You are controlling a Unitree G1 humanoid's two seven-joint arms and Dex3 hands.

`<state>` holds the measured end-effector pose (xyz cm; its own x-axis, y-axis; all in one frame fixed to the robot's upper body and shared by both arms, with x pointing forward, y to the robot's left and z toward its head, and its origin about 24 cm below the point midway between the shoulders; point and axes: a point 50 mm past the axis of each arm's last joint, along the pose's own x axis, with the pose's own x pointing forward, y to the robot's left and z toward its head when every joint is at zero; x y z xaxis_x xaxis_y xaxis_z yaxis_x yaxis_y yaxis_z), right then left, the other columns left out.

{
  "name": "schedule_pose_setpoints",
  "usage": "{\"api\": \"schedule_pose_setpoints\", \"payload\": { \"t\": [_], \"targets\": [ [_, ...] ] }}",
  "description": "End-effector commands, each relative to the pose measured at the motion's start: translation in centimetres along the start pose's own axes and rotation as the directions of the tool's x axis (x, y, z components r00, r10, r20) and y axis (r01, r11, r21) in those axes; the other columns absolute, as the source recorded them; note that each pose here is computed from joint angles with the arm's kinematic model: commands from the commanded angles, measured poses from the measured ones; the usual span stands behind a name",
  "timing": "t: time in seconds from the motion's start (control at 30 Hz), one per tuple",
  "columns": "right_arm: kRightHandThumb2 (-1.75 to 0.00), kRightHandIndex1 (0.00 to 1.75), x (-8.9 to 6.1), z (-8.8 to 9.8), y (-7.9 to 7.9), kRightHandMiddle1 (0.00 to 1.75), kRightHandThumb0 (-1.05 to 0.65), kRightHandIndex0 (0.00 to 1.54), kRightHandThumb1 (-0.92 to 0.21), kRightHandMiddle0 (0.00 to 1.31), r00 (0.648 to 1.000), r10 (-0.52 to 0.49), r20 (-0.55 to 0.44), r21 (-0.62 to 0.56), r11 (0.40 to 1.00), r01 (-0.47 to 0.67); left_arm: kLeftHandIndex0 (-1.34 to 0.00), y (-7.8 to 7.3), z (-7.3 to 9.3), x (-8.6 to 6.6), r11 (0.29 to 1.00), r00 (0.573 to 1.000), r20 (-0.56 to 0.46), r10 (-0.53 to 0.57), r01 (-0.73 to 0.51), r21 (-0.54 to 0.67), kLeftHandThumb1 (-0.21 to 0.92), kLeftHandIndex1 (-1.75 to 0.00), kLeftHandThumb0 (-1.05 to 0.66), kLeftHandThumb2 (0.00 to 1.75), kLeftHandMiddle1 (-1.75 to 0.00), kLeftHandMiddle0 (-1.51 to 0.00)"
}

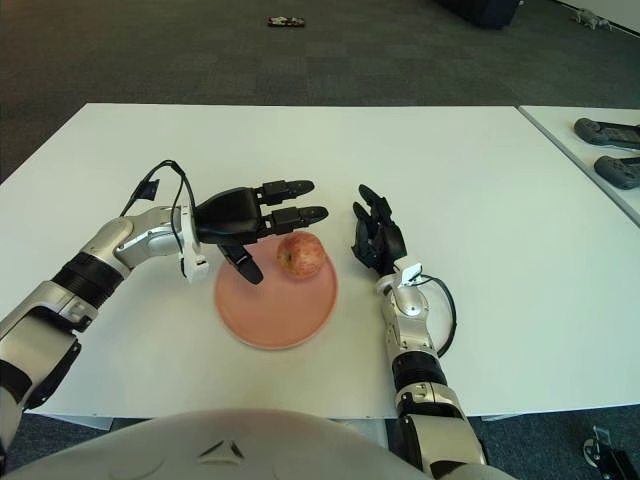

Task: Put the apple into the plate.

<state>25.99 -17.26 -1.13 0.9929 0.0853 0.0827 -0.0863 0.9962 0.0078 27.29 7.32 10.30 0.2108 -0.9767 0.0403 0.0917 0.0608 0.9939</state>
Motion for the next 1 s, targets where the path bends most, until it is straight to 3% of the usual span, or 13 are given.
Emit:
{"api": "schedule_pose_setpoints", "payload": {
  "t": [0.0,0.27,0.47,0.57,0.73,0.97],
  "targets": [
    [-0.83,0.00,-3.0,-3.3,-0.1,0.46,-0.69,0.23,-0.92,0.00,0.985,-0.031,-0.170,0.026,0.999,0.036,0.00,0.2,-0.3,-0.3,1.000,1.000,-0.021,0.015,-0.015,0.006,0.92,0.00,-1.05,0.51,0.00,0.00],
    [-0.77,0.00,-2.9,-3.7,-0.1,0.42,-0.68,0.20,-0.92,0.00,0.980,-0.058,-0.189,0.063,0.996,0.071,0.00,0.4,-0.8,-0.4,0.998,0.997,-0.052,0.062,-0.063,-0.020,0.92,0.00,-1.05,0.52,0.00,0.00],
    [-0.72,0.02,-2.7,-3.5,0.0,0.47,-0.65,0.22,-0.92,0.00,0.984,-0.060,-0.169,0.080,0.994,0.074,0.00,1.3,-2.2,-0.9,0.980,0.972,-0.142,0.189,-0.197,-0.043,0.92,0.00,-1.05,0.48,0.00,0.00],
    [-0.71,0.02,-2.7,-3.5,0.0,0.50,-0.63,0.24,-0.92,0.00,0.985,-0.056,-0.166,0.085,0.994,0.071,0.00,2.0,-3.0,-1.7,0.946,0.935,-0.205,0.291,-0.313,-0.086,0.92,0.00,-1.05,0.51,0.00,0.00],
    [-0.69,0.02,-2.5,-3.5,0.1,0.52,-0.61,0.25,-0.92,0.00,0.983,-0.050,-0.176,0.094,0.993,0.067,0.00,2.0,-3.5,-2.6,0.858,0.864,-0.299,0.404,-0.471,-0.203,0.92,0.00,-1.05,0.63,0.00,0.00],
    [-0.67,0.01,-2.6,-3.6,0.1,0.48,-0.59,0.24,-0.92,0.00,0.982,-0.047,-0.184,0.104,0.992,0.067,0.00,1.8,-4.1,-3.9,0.643,0.729,-0.431,0.531,-0.678,-0.355,0.92,0.00,-0.94,0.81,0.00,0.00]
  ]
}}
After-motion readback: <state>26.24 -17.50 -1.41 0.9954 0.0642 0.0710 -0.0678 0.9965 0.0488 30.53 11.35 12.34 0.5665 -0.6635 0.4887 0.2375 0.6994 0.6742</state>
